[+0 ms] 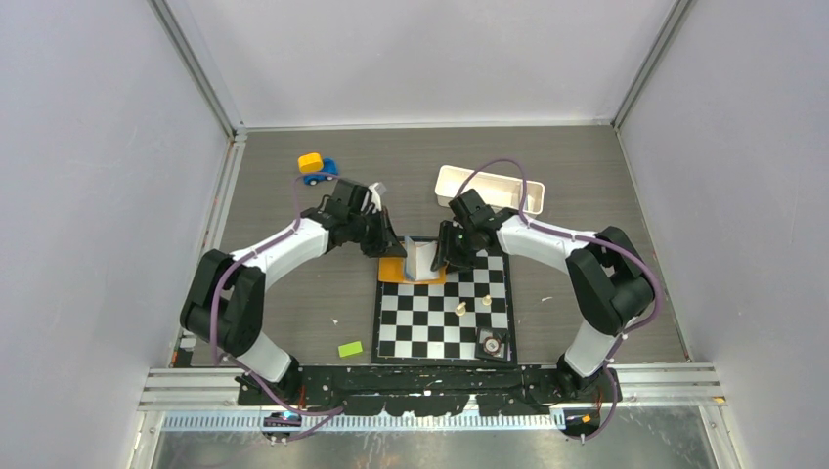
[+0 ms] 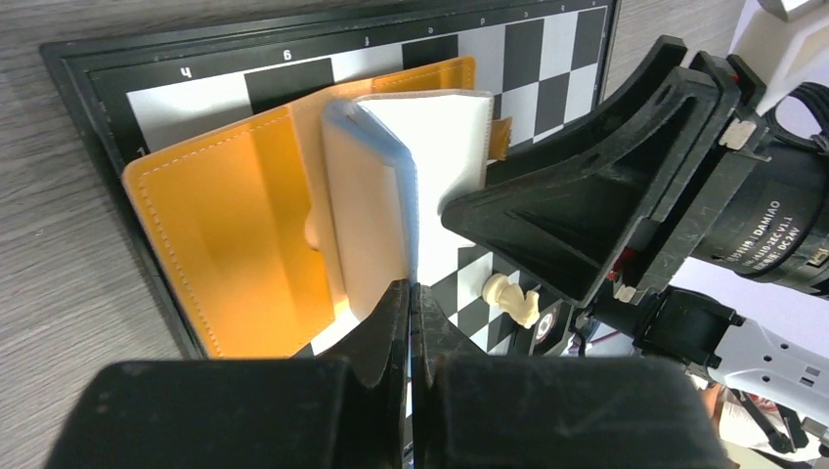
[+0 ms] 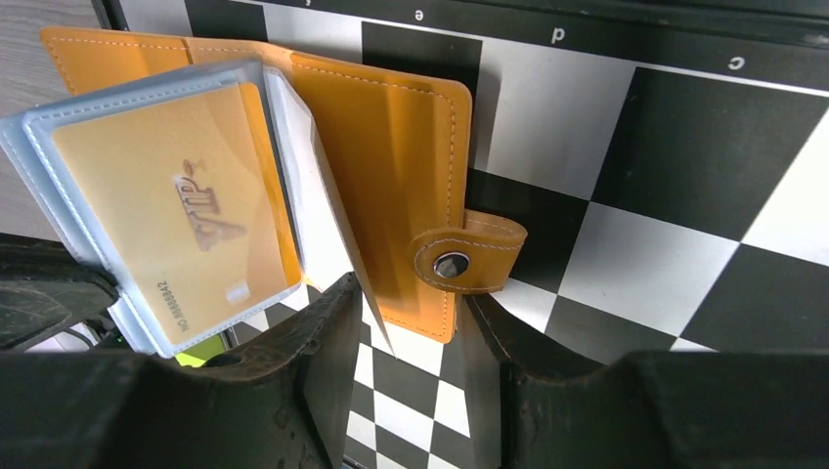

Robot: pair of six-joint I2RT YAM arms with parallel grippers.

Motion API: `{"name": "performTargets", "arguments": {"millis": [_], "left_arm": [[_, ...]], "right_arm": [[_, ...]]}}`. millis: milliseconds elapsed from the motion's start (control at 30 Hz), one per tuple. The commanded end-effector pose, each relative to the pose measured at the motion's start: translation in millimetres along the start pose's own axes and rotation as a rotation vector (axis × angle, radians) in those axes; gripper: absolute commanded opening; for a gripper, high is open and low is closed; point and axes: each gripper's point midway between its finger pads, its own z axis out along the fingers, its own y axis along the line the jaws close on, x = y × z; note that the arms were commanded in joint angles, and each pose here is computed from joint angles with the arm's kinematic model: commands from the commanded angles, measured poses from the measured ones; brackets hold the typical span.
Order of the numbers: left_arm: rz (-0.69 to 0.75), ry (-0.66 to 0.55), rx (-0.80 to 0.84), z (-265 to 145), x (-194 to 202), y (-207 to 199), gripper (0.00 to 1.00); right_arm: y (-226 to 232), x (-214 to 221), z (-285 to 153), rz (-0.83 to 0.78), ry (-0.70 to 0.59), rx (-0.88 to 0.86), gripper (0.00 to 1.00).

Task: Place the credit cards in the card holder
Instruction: Turn over the card slot in the card holder.

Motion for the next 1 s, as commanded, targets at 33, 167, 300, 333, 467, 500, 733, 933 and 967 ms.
{"name": "performTargets", "arguments": {"millis": [33,167,300,333,467,500,733,933,967], "left_arm": [[0.044,-0.015,0.049,1,-9,-20,0.0],[0.045,-0.017,0.057,3,-9,-23,0.0],[0.042,-0.014,0.052,5,-9,-21,0.0],[0.043,-0.013,0.049,6,-8,-20,0.0],[0.041,-0.007,0.048,9,-7,-18,0.0],[0.04,-0.006,0.05,9,-8,-18,0.0],[0.037,-0.008,0.049,12,-7,-16,0.0],[0.042,-0.015,0.046,11,-7,-15,0.0],[0.043,-0.015,0.046,11,-7,-15,0.0]], "right_arm": [[6,1,11,0.01,0.008,-0.037,0.44],[4,4,15,0.017,0.019,-0.032,0.43],[2,5,16,0.02,0.023,-0.027,0.42],[2,5,16,0.019,0.023,-0.027,0.42],[1,6,17,0.022,0.025,-0.025,0.42],[1,6,17,0.023,0.026,-0.024,0.42],[1,6,18,0.026,0.029,-0.023,0.42],[0,5,17,0.025,0.018,-0.017,0.42],[0,5,16,0.025,0.016,-0.014,0.42]]}}
